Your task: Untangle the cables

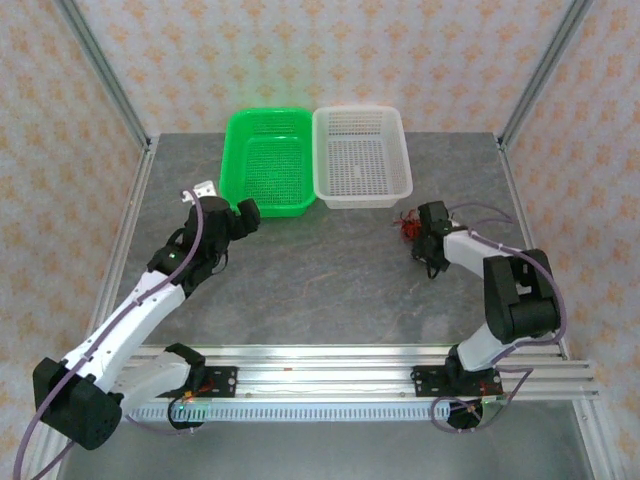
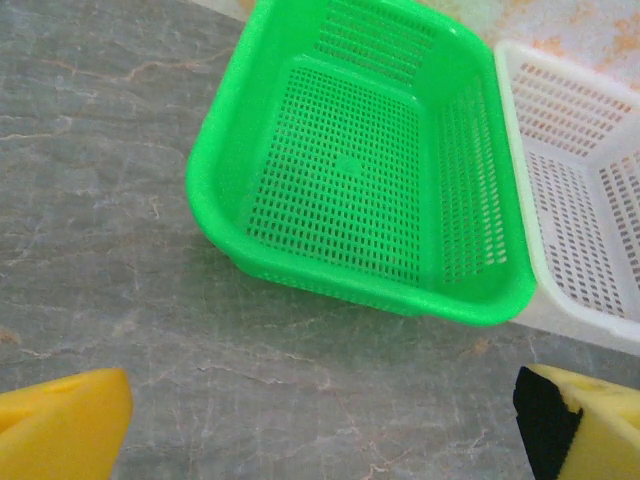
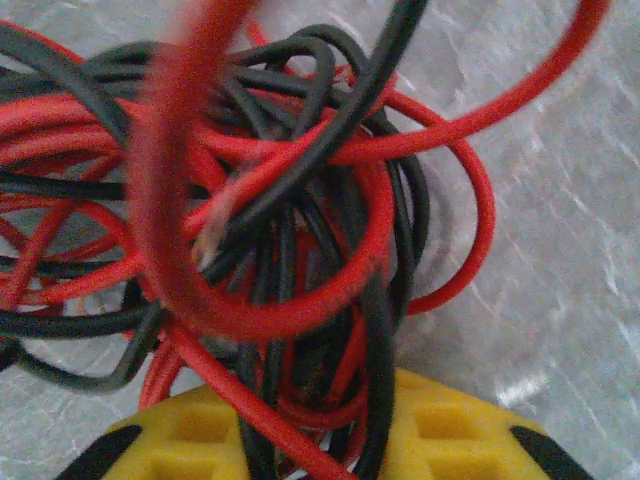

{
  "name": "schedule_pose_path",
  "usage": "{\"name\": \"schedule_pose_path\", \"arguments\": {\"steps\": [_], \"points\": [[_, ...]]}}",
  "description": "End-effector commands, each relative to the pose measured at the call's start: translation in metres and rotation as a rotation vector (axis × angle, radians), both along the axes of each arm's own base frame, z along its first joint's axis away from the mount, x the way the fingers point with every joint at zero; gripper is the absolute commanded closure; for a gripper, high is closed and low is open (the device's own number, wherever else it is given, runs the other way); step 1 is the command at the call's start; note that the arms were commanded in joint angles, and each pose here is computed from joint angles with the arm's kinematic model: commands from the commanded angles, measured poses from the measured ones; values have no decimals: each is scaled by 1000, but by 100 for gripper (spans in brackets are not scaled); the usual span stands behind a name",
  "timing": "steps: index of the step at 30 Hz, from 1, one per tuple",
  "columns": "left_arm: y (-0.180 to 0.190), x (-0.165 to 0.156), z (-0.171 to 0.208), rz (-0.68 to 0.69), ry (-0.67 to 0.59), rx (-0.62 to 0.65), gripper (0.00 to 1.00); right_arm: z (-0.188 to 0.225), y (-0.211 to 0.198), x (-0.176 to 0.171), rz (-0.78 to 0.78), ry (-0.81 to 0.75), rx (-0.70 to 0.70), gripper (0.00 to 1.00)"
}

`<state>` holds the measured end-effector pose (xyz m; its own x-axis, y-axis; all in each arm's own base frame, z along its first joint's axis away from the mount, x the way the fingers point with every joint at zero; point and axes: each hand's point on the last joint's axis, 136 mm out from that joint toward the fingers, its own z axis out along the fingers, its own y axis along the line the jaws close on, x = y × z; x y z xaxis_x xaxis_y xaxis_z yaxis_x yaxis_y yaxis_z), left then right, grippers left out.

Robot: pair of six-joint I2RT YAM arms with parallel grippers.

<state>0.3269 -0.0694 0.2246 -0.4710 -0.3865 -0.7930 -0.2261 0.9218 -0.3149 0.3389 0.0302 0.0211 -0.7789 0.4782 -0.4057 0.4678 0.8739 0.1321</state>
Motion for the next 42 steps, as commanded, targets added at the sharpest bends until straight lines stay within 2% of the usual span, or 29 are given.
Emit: {"name": "schedule_pose_path", "arguments": {"steps": [1,3,12,18,24,27,30,36,42], "points": [[-1,-9,-10,-13,31,23,1,4,11,22,95,-77,8,94],[-5,-12,-10,-27,33,24,1,12,16,21,149,-100,18,100],[-38,-23,-5,-140,53,-29,1,65,58,-14,401,-173,106,100],[-86,-34,-13,-318,78,-91,8,88,118,-43,582,-174,196,100],[-145,-60,-36,-556,110,-98,10,90,165,-67,799,-127,292,100],[-167,-77,-52,-655,116,-41,9,84,175,-73,873,-83,292,100],[-179,-88,-70,-699,123,76,8,74,182,-75,929,-37,279,100],[-182,-82,-96,-657,118,322,6,64,192,-76,1004,-7,266,100],[-188,-66,-117,-637,110,446,4,57,191,-82,1060,14,249,100]]}}
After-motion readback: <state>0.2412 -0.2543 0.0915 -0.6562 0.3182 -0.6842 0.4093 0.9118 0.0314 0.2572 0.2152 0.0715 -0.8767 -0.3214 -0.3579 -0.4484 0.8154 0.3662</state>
